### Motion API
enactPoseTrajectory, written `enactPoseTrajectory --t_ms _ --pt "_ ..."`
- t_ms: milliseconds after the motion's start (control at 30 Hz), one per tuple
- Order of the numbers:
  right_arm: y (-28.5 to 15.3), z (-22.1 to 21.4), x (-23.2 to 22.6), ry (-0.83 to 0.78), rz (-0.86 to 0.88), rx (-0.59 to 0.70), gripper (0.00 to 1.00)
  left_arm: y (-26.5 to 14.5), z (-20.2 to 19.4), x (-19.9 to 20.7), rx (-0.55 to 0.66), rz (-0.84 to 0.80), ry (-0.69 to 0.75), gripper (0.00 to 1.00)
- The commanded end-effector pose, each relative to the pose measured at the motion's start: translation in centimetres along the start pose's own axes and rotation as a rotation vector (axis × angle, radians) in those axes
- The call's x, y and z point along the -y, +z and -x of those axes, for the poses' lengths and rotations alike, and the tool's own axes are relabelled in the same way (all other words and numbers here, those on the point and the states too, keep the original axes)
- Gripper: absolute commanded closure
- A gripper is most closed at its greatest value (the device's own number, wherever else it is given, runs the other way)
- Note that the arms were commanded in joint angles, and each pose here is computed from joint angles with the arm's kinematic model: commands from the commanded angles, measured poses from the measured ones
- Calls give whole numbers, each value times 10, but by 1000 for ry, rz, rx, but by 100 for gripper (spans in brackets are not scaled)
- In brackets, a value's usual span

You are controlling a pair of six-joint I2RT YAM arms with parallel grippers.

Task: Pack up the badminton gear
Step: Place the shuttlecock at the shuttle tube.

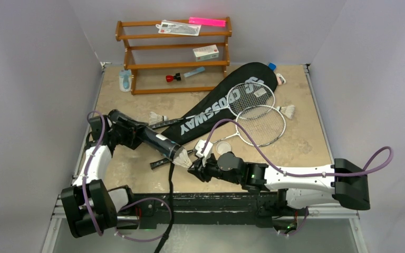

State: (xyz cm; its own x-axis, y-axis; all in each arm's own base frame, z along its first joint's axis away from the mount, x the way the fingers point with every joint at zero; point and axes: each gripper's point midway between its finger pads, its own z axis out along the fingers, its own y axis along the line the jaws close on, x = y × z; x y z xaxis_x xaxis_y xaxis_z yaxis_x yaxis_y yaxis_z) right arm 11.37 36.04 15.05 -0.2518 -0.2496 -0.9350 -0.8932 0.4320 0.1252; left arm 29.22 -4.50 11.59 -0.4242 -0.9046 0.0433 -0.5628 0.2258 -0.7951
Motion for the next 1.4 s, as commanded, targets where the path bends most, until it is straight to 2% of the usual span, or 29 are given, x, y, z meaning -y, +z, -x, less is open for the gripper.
enactPoseTrajectory --t_ms 0,267,500,833,1033,1367 --pt "2 20 -4 -15 11 34 83 -5 6 11 31 -34 0 52" --pt "7 9 -12 32 43 4 83 -7 -7 27 -61 -119 22 52" --pt "-2 12 -19 46 97 37 84 -8 -16 34 -140 -158 41 52" --pt "-3 10 -24 38 120 0 84 -5 -18 24 -143 -135 33 50" --pt "-5 8 -30 57 154 -22 84 -8 -19 30 -147 -168 79 50" --pt "5 12 -23 -15 112 -66 85 -2 -10 11 -84 -62 47 48"
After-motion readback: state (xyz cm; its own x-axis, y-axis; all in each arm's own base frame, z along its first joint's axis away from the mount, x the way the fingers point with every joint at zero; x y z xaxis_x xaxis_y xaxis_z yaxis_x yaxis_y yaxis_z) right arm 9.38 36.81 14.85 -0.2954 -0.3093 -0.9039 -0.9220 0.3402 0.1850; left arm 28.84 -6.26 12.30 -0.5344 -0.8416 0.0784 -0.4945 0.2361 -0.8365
